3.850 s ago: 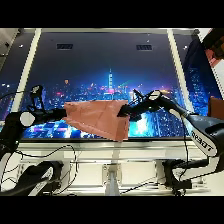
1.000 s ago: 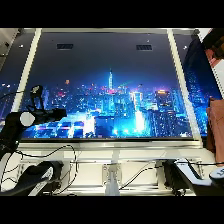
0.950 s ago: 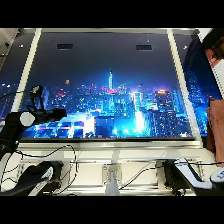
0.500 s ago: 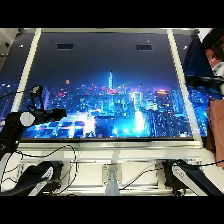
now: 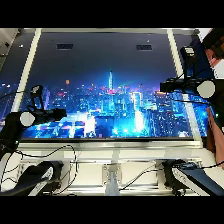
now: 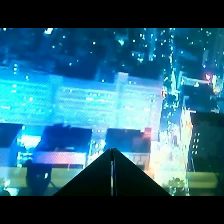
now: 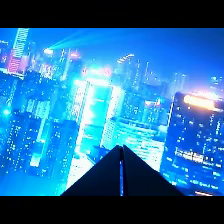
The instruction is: Fold the clothes and pants, and hang the long-sleeved shirts on hangers.
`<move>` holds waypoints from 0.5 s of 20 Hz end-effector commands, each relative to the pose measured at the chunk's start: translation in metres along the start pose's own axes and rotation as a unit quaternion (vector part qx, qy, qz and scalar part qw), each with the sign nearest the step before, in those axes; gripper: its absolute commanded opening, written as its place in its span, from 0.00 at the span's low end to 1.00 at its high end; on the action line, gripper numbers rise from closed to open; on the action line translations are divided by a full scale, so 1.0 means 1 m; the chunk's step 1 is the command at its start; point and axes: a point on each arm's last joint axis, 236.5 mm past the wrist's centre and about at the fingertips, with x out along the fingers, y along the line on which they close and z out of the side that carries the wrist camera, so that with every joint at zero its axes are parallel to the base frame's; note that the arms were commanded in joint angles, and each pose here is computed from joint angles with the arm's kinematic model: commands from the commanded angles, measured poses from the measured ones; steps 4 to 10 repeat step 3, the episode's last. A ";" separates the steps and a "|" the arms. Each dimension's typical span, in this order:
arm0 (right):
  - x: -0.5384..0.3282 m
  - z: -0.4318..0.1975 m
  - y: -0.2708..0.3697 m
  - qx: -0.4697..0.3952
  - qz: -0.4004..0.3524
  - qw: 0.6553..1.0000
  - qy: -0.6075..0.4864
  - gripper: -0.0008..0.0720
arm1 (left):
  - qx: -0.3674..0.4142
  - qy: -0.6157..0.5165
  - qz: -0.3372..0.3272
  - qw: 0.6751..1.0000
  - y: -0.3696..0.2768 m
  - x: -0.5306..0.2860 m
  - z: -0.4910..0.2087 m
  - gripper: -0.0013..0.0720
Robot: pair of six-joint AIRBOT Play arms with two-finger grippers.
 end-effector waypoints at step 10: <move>-0.001 -0.002 0.013 0.010 0.022 1.000 0.005 0.02 | 0.000 0.000 0.000 1.000 0.000 0.000 0.000 0.04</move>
